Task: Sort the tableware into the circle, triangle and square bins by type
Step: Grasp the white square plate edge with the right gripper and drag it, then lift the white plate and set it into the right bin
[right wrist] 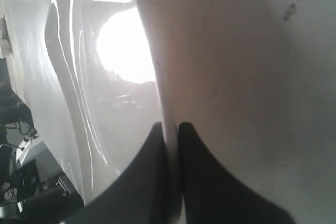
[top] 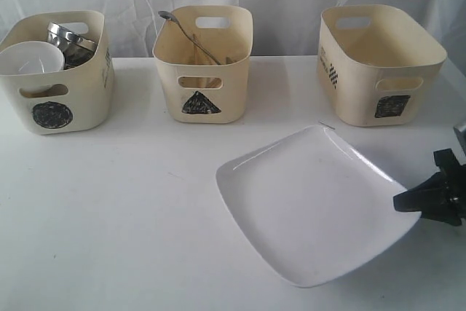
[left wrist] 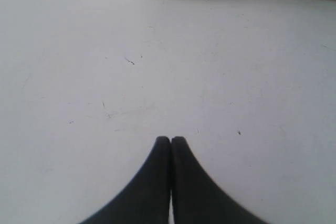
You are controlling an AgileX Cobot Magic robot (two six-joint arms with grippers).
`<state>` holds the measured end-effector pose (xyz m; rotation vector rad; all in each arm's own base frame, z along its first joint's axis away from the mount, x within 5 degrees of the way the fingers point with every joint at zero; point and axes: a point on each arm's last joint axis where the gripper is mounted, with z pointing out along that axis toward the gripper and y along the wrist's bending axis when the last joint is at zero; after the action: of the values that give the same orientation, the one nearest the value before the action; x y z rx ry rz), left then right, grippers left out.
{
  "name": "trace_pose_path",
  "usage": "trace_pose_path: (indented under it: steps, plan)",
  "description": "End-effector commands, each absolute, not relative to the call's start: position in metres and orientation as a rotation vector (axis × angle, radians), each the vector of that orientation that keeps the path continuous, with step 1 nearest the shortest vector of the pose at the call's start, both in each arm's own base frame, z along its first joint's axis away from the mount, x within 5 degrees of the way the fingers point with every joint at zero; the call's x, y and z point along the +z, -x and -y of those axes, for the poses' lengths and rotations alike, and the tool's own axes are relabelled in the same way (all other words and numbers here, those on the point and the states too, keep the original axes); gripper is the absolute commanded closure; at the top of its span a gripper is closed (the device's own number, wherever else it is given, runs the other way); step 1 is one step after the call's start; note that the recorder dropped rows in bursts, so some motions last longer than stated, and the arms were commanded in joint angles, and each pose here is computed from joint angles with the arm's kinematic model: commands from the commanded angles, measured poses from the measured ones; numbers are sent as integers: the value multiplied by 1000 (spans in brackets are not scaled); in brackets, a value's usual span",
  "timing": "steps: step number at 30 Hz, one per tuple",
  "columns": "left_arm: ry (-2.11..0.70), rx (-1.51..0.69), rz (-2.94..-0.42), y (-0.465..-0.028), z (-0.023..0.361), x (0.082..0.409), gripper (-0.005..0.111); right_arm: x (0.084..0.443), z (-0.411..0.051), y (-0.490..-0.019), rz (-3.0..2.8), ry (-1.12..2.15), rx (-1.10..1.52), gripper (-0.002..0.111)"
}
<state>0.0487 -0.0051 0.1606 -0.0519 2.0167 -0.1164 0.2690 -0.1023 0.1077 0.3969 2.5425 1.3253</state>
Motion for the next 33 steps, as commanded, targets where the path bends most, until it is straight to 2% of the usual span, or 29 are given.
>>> trace_pose_path:
  steps: [1,5,10,13,18,21,24,28,33]
  plan:
    - [52,-128,-2048,-47,6,157,107,127,78,-271,-2590,-290,1395,108]
    - [52,-128,-2048,-47,6,157,107,153,46,-276,-2601,-71,1350,108]
    - [52,-128,-2048,-47,6,157,107,213,8,-282,-2402,-50,1372,108]
    - [52,-128,-2048,-47,6,157,107,254,10,-295,-2177,-145,1411,108]
    - [52,-128,-2048,-47,6,157,107,332,25,-324,-1958,-80,1349,108]
    - [52,-128,-2048,-47,6,157,107,382,59,-349,-1806,-248,1062,108]
    - [52,-128,-2048,-47,6,157,107,401,97,-365,-1713,-362,892,108]
    - [52,-128,-2048,-47,6,157,107,402,142,-374,-1620,-538,670,108]
    - [52,-128,-2048,-47,6,157,107,396,166,-372,-1669,-479,285,108]
